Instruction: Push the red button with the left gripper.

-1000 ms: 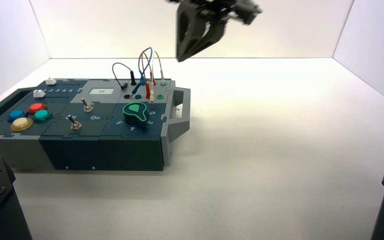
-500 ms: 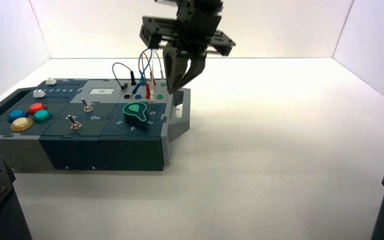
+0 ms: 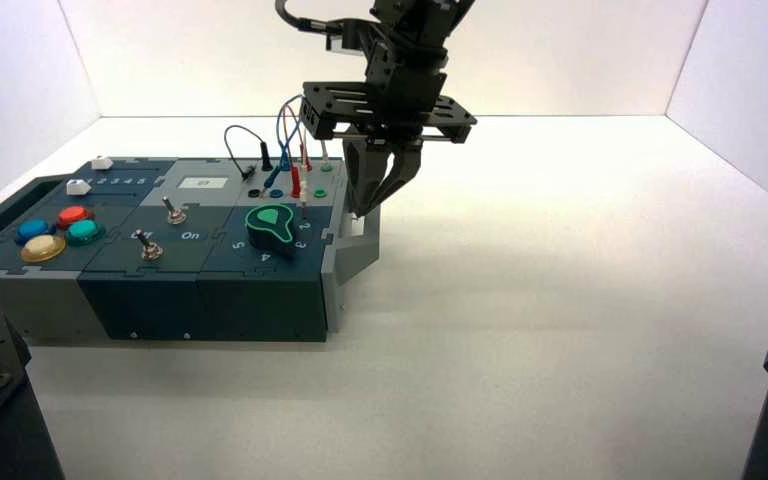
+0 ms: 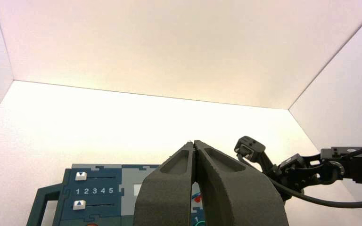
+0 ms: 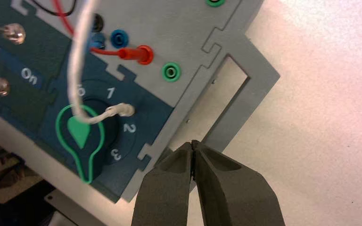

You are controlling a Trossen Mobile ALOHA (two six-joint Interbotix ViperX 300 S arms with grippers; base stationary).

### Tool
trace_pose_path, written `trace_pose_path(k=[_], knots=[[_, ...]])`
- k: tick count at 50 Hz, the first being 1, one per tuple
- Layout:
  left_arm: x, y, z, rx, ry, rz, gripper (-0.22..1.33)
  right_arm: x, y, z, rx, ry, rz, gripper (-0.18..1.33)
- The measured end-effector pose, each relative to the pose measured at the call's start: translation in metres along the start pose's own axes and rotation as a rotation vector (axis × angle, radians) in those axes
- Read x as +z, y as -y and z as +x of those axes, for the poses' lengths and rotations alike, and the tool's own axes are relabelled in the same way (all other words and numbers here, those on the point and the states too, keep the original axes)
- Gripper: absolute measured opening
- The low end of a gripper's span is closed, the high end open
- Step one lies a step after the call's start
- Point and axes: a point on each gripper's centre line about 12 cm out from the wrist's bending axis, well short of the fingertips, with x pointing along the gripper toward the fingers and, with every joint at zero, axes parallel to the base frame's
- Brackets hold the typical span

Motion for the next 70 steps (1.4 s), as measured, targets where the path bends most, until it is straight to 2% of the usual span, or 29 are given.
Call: trace_pose_path(k=[24,51,70], knots=[[0.000,0.000,0.000,-0.001,0.003,0.005,-0.16,0.011,-0.001,0.014,-0.003,-0.007,0.005,-0.14],[0.000,0.000,0.000,0.003,0.000,0.017,-0.16,0.018,0.023,0.009,-0.014,0.013,0.075,-0.15],[0.003,0.000,0.004,0.008,-0.014,0.035,-0.16,0.017,0.024,0.016,-0.020,-0.004,0.078,-0.15]])
